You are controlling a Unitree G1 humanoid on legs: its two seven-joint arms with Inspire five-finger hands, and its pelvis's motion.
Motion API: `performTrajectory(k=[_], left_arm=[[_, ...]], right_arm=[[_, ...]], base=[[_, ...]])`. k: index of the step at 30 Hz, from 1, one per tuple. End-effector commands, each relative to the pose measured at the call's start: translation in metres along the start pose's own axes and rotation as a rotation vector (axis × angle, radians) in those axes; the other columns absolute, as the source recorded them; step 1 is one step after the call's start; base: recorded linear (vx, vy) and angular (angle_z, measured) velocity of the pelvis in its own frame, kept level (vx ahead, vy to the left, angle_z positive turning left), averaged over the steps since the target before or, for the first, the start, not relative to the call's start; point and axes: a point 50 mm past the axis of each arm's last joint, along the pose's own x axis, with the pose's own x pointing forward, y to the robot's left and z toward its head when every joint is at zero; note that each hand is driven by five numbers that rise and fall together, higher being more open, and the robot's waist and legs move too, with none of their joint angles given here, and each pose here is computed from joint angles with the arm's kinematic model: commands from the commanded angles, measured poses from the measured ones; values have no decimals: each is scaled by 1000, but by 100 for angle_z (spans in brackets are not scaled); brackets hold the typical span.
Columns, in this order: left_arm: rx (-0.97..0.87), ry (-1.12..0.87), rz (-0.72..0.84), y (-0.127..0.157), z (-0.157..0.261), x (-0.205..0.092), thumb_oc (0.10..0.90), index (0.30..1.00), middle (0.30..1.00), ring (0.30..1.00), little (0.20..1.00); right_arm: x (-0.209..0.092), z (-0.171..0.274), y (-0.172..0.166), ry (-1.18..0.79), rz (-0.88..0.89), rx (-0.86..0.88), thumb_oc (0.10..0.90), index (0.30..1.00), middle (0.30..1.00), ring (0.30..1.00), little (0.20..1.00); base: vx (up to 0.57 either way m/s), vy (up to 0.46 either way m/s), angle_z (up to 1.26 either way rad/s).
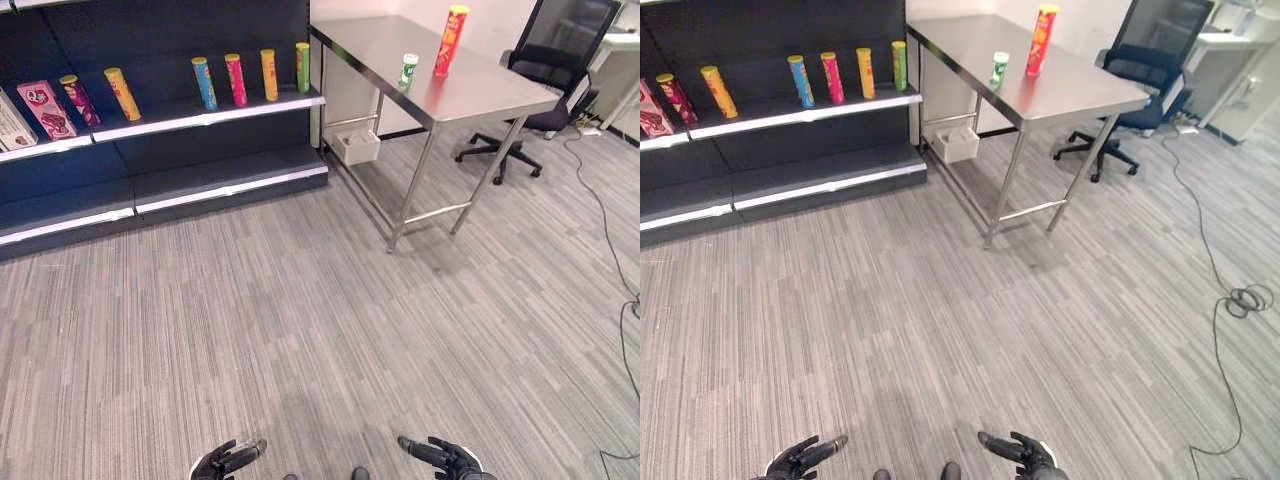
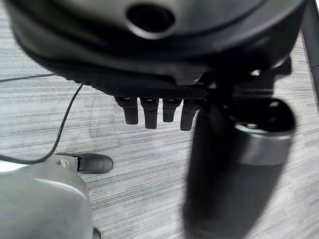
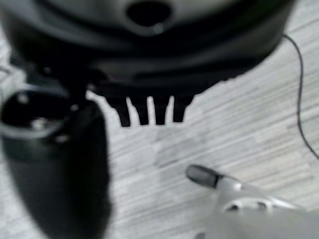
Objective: Put the goods on the table back onto the shelves and tidy them up.
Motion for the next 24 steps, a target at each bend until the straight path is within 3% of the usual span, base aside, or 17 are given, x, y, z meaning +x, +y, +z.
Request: performTrajectory(k=[1, 15, 24], left_arm=[[25, -128, -6, -3, 36, 5, 800, 900, 900, 900, 900], [15, -154, -32, -11, 44, 5, 800, 900, 900, 900, 900], [-5, -212, -50, -14, 63, 5, 800, 900, 900, 900, 900]], right_arm=[[1, 25, -15, -98, -42, 14, 800, 900, 900, 900, 900], [1, 21, -17, -88, -39, 28, 800, 900, 900, 900, 900], [0, 29, -24, -120, -44, 31, 800, 900, 900, 900, 900]], base=[[0, 0, 0], [7, -13, -1], [10, -166, 7]])
